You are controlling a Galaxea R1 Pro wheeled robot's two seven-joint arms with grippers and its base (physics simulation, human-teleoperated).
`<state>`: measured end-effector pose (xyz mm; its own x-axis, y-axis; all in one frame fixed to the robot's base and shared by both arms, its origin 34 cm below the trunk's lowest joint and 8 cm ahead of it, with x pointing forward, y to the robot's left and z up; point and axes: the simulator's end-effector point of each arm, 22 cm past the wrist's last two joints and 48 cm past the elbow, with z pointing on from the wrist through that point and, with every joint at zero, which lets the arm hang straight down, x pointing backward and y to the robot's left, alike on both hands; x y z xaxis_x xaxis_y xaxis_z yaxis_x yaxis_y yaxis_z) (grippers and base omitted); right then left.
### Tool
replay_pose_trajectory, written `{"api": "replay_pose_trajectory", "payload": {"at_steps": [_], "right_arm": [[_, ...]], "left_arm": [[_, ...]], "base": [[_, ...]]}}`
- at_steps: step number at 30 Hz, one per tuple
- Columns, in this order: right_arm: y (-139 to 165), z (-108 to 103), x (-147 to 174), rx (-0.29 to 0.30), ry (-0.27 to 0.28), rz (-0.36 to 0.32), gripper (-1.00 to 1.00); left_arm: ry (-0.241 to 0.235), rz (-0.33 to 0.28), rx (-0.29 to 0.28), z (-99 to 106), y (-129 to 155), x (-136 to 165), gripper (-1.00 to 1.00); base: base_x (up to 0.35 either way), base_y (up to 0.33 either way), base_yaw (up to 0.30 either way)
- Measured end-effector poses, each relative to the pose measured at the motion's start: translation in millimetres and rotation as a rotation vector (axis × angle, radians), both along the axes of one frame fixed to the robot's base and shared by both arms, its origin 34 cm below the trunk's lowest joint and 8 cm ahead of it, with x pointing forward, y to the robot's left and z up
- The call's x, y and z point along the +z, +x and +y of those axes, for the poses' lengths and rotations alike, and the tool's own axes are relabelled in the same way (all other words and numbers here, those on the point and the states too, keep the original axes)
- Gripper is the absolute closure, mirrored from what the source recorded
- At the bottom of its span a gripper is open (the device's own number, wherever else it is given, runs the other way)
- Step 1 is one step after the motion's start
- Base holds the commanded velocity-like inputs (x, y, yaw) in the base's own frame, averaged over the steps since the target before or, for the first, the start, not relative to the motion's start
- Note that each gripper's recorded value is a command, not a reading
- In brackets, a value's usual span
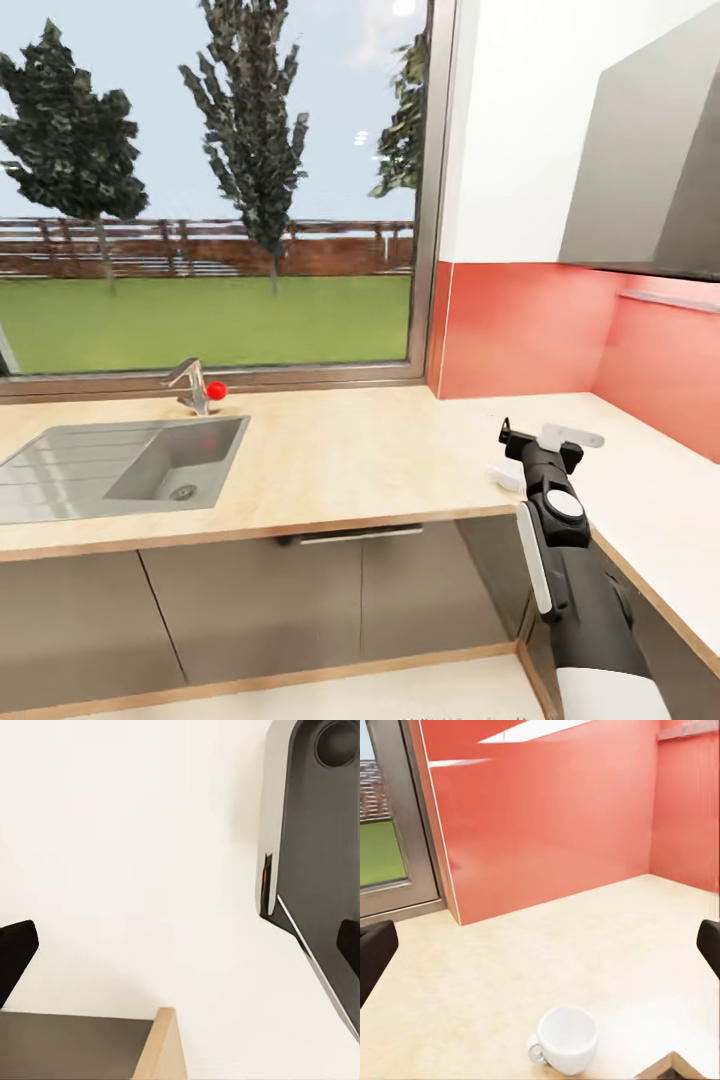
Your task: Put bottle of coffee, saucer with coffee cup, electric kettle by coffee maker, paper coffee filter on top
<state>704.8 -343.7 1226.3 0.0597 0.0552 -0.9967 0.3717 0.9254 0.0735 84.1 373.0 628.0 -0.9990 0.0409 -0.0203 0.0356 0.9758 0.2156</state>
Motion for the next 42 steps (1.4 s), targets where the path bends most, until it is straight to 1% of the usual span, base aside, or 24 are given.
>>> {"api": "replay_pose_trajectory", "payload": {"at_steps": [6, 10, 14, 20, 23, 25, 27, 29, 33, 34, 38, 40, 42], "right_arm": [[1.1, 1.1, -4.5, 0.002, 0.003, 0.01, -1.0], [1.0, 1.5, -5.5, 0.003, 0.004, 0.013, -1.0], [1.6, 2.0, -8.1, 0.004, 0.005, 0.018, -1.0], [5.6, 5.2, -29.1, 0.012, 0.009, 0.07, -1.0], [6.6, 8.7, -54.5, 0.022, 0.018, 0.165, -1.0], [4.9, 12.3, -76.0, 0.032, 0.029, 0.266, -1.0], [4.6, 14.4, -84.1, 0.038, 0.036, 0.326, -1.0], [10.1, 16.1, -76.7, 0.043, 0.04, 0.352, -1.0], [28.7, 19.0, -39.4, 0.053, 0.048, 0.371, -1.0], [30.0, 19.2, -36.1, 0.054, 0.049, 0.379, -1.0], [29.9, 21.8, -30.6, 0.063, 0.062, 0.48, -1.0], [27.0, 22.5, -30.9, 0.066, 0.067, 0.519, -1.0], [24.6, 22.4, -28.2, 0.067, 0.069, 0.535, -1.0]], "left_arm": [[0.003, 0.005, 0.001, 1.7, -1.6, 0.3, -1.0], [0.007, 0.039, 0.008, 2.8, -9.4, 0.5, -1.0], [0.008, 0.055, 0.011, 2.4, -12.8, 0.6, -1.0], [0.007, 0.062, 0.01, 1.5, -14.5, 0.5, -1.0], [0.005, 0.066, 0.009, 0.7, -15.6, 0.4, -1.0], [0.005, 0.074, 0.01, 0.5, -17.5, 0.5, -1.0], [0.006, 0.087, 0.011, 0.2, -20.5, 0.6, -1.0], [0.005, 0.102, 0.012, -0.4, -23.9, 0.7, -1.0], [0.004, 0.126, 0.013, -2.1, -29.3, 0.9, -1.0], [0.004, 0.127, 0.013, -2.0, -29.7, 1.0, -1.0], [0.004, 0.134, 0.014, -2.3, -31.9, 1.1, -1.0], [0.003, 0.136, 0.015, -2.6, -32.6, 1.2, -1.0], [0.003, 0.137, 0.015, -2.8, -32.6, 1.1, -1.0]], "base": [[0.005, 0.0, -0.267], [0.175, 0.028, -0.265], [0.287, 0.08, -0.124], [0.315, 0.094, -0.021], [0.32, 0.096, -0.003], [0.32, 0.097, -0.001], [0.318, 0.097, -0.001], [0.265, 0.086, 0.0], [0.11, 0.036, 0.0], [0.039, 0.013, 0.0], [0.017, 0.006, 0.0], [0.005, 0.002, 0.0], [0.003, 0.001, 0.0]]}}
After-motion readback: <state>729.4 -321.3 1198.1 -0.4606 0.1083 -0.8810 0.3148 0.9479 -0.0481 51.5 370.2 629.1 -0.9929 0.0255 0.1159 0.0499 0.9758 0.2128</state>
